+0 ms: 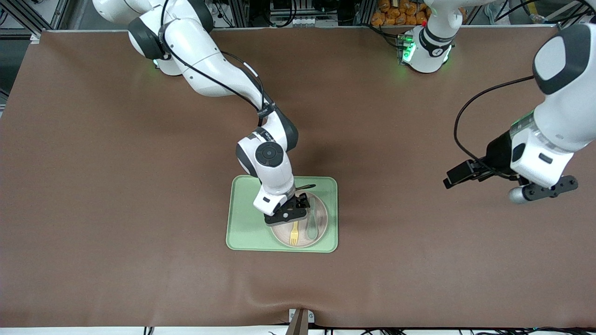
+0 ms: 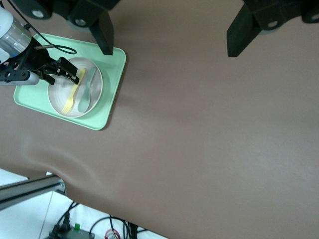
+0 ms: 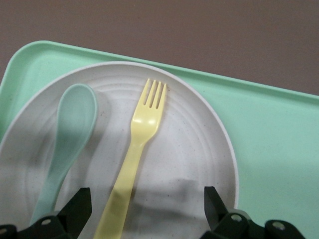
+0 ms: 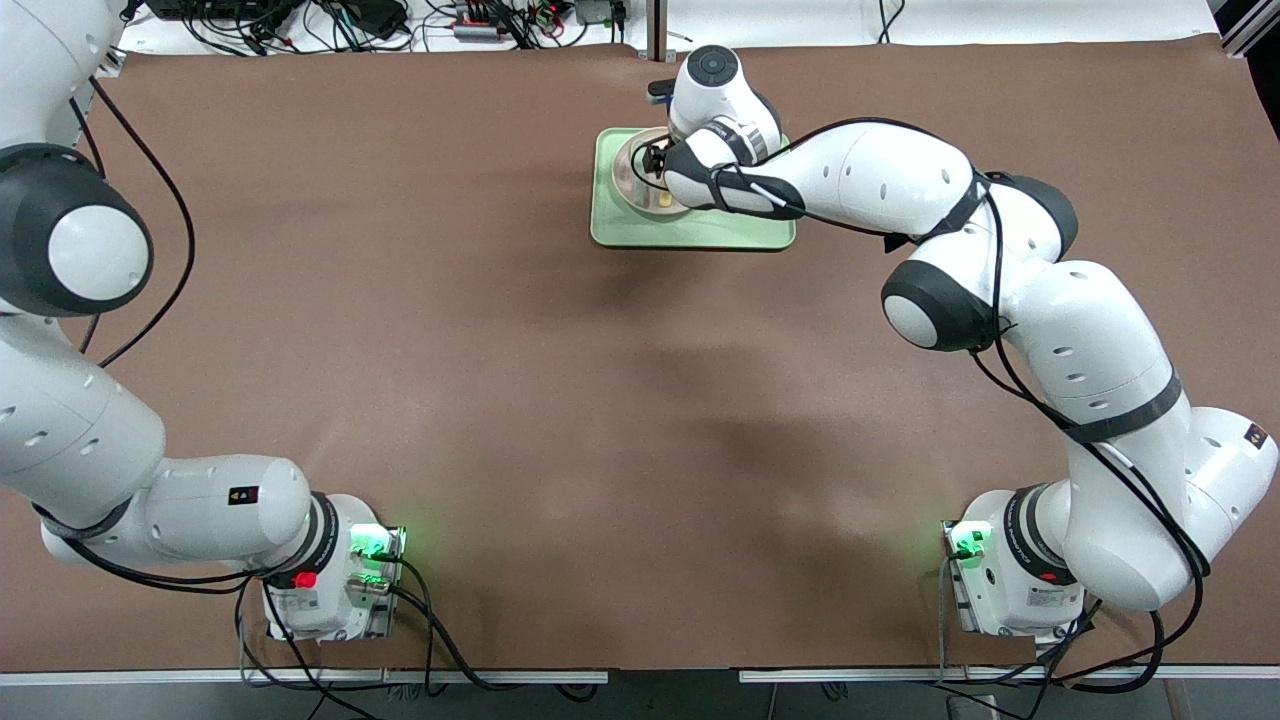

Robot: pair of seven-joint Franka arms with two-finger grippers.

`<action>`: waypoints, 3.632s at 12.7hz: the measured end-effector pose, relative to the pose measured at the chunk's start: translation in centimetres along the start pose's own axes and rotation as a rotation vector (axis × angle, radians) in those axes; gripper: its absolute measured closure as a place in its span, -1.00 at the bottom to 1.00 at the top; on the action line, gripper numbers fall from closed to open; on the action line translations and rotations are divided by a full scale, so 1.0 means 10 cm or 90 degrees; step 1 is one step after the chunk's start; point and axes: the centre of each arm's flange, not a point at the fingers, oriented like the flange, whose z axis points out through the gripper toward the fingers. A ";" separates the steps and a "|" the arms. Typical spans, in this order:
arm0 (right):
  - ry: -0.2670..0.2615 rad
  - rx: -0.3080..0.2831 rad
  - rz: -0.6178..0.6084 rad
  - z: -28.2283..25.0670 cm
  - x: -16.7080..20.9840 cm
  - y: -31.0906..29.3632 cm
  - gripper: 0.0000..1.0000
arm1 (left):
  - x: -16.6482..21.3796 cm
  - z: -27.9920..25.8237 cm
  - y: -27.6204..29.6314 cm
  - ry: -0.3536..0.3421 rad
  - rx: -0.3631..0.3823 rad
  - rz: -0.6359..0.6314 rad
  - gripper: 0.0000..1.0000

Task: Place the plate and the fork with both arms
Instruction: 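Grasp the yellow fork with the right gripper while the left gripper withdraws, then lift the yellow fork off the plate with the right gripper, then lower the fork onto the placemat beside the plate and open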

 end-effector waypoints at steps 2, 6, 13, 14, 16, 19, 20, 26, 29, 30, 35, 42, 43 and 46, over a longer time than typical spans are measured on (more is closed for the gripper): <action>0.001 0.001 -0.003 0.05 -0.03 -0.02 -1.00 | 0.07 -0.06 -0.26 -0.010 0.013 -0.013 -1.00; 0.001 0.003 -0.012 0.06 -0.08 -0.13 -1.00 | -0.11 -0.46 -0.43 -0.008 0.076 0.042 -1.00; -0.007 -0.005 -0.029 0.19 -0.20 -0.21 -1.00 | -0.24 -0.80 -0.65 -0.001 0.099 0.106 -1.00; -0.005 -0.011 -0.039 0.19 -0.21 -0.23 -0.99 | -0.25 -0.83 -0.66 0.001 0.100 0.118 -1.00; 0.008 -0.020 -0.060 0.15 -0.20 -0.27 -0.56 | -0.26 -0.92 -0.74 0.008 0.103 0.135 -1.00; 0.015 -0.023 -0.064 0.10 -0.15 -0.29 0.15 | -0.34 -1.02 -0.80 0.013 0.109 0.139 -1.00; 0.017 -0.021 -0.064 0.09 -0.15 -0.30 0.44 | -0.38 -1.06 -0.78 0.016 0.110 0.142 -1.00; 0.009 -0.012 -0.027 0.03 -0.09 -0.24 0.59 | -0.46 -1.10 -0.70 0.021 0.111 0.152 -1.00; -0.004 -0.020 -0.014 -0.17 0.00 -0.19 0.59 | -0.47 -1.09 -0.67 0.021 0.110 0.155 -1.00; -0.003 -0.021 -0.010 -0.27 0.04 -0.16 0.59 | -0.47 -1.09 -0.66 0.021 0.110 0.156 -1.00; -0.006 -0.024 0.018 -0.66 0.18 0.09 0.59 | -0.48 -1.09 -0.63 0.016 0.090 0.155 -1.00; -0.075 -0.066 0.110 -0.64 0.01 1.14 0.59 | -0.47 -1.10 -0.66 0.016 0.077 0.148 -1.00; -0.079 -0.070 0.128 -0.55 -0.06 1.22 0.59 | -0.47 -1.11 -0.66 0.016 0.077 0.148 -1.00; -0.075 -0.069 0.154 -0.38 -0.19 1.32 0.59 | -0.47 -1.12 -0.67 0.016 0.078 0.146 -1.00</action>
